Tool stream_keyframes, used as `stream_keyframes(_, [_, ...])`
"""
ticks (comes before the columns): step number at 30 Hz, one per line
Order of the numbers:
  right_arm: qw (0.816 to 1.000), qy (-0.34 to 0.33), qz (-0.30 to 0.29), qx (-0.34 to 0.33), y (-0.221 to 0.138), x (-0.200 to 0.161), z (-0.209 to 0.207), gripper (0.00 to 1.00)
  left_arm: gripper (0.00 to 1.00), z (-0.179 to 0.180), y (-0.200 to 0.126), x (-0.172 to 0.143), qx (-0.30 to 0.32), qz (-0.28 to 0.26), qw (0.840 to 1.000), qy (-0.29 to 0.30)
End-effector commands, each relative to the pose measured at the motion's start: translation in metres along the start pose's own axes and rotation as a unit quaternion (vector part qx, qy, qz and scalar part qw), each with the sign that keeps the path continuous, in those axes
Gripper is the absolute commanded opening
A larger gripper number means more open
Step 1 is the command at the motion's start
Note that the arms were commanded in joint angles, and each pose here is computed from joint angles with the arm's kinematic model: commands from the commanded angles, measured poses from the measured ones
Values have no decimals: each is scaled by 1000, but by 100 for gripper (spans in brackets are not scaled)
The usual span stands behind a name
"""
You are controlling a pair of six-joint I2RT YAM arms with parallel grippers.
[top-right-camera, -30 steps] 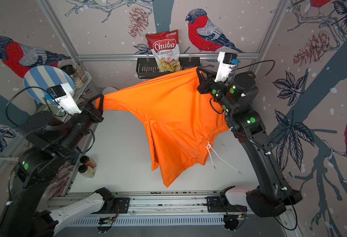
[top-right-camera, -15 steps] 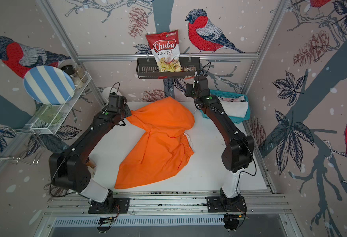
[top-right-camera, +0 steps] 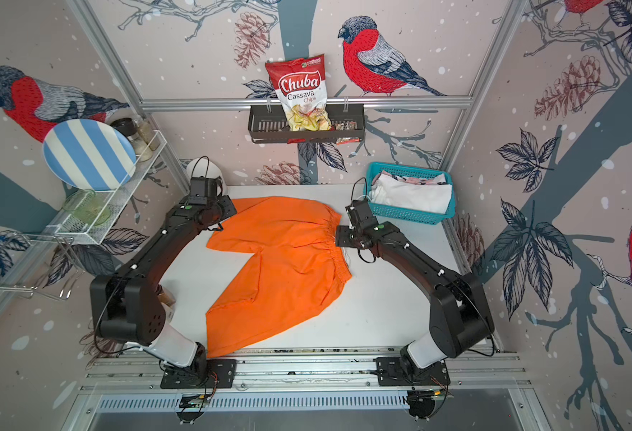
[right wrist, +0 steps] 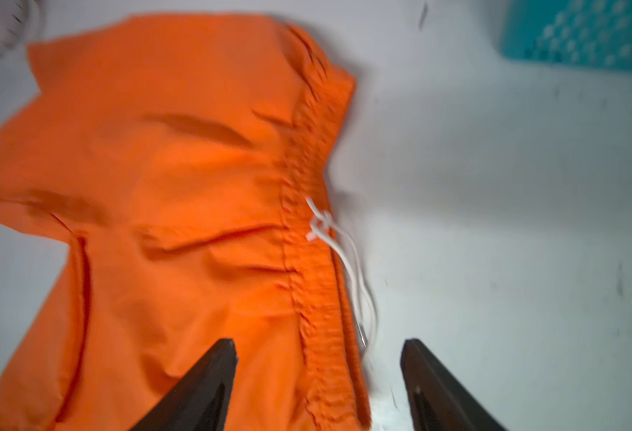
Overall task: Roll up the shorts
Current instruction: Flatten out the shorts at the center of the board, then fold the shorts at the center of the board.
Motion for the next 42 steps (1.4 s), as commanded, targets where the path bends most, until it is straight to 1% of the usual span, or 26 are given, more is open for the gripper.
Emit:
stream_keyframes(1, [998, 32, 27, 42, 12, -37, 1, 76, 59, -21, -16, -38, -41, 40, 998, 23])
stream_keyframes(3, [995, 45, 54, 68, 25, -63, 2, 77, 59, -31, -26, -70, -67, 68, 995, 28])
stream_keyframes(5, [991, 55, 80, 87, 36, -80, 5, 77, 58, -36, -35, -101, -89, 92, 991, 34])
stream_keyframes(8, [990, 66, 90, 81, 53, -85, 2, 76, 58, -31, -45, -146, -87, 129, 987, 43])
stream_keyframes(10, [991, 72, 88, 78, 62, -83, -2, 70, 57, -27, -50, -176, -87, 153, 983, 49])
stream_keyframes(11, [991, 78, 83, 75, 67, -83, -7, 63, 57, -25, -53, -191, -87, 164, 981, 51])
stream_keyframes(14, [986, 106, 80, 97, 76, -81, -16, 11, 57, -16, -54, -235, -84, 197, 976, 50])
stream_keyframes(15, [984, 120, 76, 103, 76, -79, -23, 0, 56, -12, -54, -251, -82, 212, 973, 47])
stream_keyframes(18, [982, 155, 51, 94, 68, -71, -51, 0, 56, -5, -52, -283, -82, 237, 967, 43])
stream_keyframes(20, [981, 169, 38, 84, 61, -65, -69, 0, 56, -4, -49, -293, -79, 245, 965, 48])
stream_keyframes(23, [981, 182, 23, 69, 48, -59, -90, 0, 57, -6, -38, -298, -63, 250, 964, 66])
stream_keyframes(25, [980, 188, 16, 62, 39, -59, -100, 0, 57, -9, -27, -295, -49, 243, 965, 87])
stream_keyframes(27, [980, 192, 11, 59, 30, -63, -105, 0, 54, -10, -10, -291, -24, 234, 966, 111])
stream_keyframes(28, [979, 194, 11, 58, 27, -66, -106, 0, 49, -13, -2, -289, -18, 233, 965, 120])
stream_keyframes(30, [978, 198, 11, 61, 22, -74, -104, 0, 31, -17, 19, -285, -4, 237, 962, 136])
stream_keyframes(32, [977, 201, 16, 76, 19, -83, -95, 0, 22, -24, 36, -280, -2, 240, 960, 145])
stream_keyframes(33, [976, 202, 19, 82, 18, -89, -90, 0, 20, -25, 45, -276, 1, 239, 960, 148])
stream_keyframes(36, [975, 194, 22, 102, 17, -100, -67, 0, 18, -30, 71, -255, 8, 232, 961, 150])
stream_keyframes(39, [975, 184, 24, 121, 18, -105, -42, 0, 18, -33, 94, -226, 20, 220, 963, 152])
stream_keyframes(40, [976, 182, 23, 121, 18, -105, -39, 0, 18, -34, 96, -214, 26, 214, 965, 153])
stream_keyframes(42, [977, 182, 21, 108, 19, -104, -43, 0, 22, -39, 89, -192, 29, 196, 967, 157])
Point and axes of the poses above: each gripper's point midway between its finger pads, its own y axis out along the fingers, its own z axis along the line the jaws close on, x = y × z, the point moved 1 cm from there along -y, back along the fingers, and after that the axes turned 2 degrees about -y, right-handed, at the moved point
